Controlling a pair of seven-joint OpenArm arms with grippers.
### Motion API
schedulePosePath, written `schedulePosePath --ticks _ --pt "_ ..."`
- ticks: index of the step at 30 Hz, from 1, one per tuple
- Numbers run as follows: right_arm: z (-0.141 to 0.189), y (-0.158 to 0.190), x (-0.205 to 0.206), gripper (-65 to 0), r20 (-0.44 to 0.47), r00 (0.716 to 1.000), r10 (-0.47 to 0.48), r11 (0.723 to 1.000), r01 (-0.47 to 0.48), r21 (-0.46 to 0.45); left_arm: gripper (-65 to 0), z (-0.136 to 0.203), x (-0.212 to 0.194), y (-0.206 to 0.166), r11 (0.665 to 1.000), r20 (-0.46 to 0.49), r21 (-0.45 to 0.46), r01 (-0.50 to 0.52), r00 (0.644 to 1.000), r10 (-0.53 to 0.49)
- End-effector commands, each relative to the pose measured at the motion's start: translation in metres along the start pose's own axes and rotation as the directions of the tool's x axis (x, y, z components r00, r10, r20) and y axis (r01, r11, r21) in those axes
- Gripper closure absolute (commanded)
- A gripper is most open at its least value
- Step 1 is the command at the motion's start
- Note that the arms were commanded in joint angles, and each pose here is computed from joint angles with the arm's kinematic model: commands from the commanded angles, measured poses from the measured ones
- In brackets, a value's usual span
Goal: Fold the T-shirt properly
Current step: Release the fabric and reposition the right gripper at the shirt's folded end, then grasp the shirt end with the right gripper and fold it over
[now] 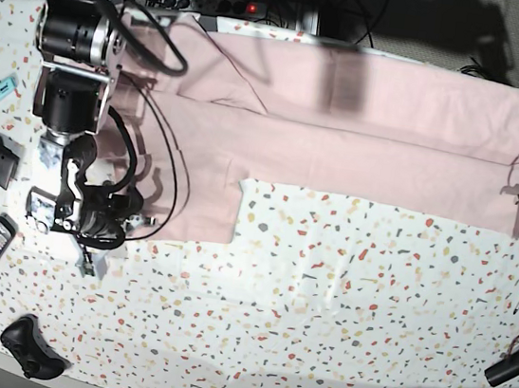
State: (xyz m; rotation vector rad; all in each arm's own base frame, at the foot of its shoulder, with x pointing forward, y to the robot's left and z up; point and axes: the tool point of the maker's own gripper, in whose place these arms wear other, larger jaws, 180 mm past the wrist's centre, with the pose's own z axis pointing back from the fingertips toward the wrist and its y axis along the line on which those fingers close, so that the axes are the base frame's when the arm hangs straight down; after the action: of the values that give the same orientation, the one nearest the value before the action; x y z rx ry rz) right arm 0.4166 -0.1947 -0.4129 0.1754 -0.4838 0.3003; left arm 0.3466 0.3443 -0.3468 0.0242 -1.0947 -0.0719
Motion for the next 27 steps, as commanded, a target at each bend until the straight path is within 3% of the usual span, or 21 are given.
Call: schedulePosePath --ticks 1,9,19,27 --pt "0.012 0.000 0.025 0.0 0.065 0.998 0.026 1.000 -0.026 -0.007 -25.4 0.002 0.024 0.009 1.000 0.065 0.014 0.017 0.998 -0.018" --pt "0.054 0.036 0.050 0.0 0.216 0.964 0.153 0.988 -0.152 -0.021 -25.4 0.002 0.024 0.009 1.000 0.065 0.013 0.017 0.998 -0.018" --pt "0.090 0.111 -0.008 0.0 0.280 0.914 0.292 0.953 -0.302 -0.006 -25.4 0.004 0.016 0.008 1.000 0.044 0.012 0.017 0.999 -0.017" --pt "0.127 0.160 -0.049 0.0 0.345 0.884 0.315 0.935 -0.352 0.047 -25.4 0.004 0.014 0.008 1.000 0.038 0.012 0.016 0.999 -0.016"
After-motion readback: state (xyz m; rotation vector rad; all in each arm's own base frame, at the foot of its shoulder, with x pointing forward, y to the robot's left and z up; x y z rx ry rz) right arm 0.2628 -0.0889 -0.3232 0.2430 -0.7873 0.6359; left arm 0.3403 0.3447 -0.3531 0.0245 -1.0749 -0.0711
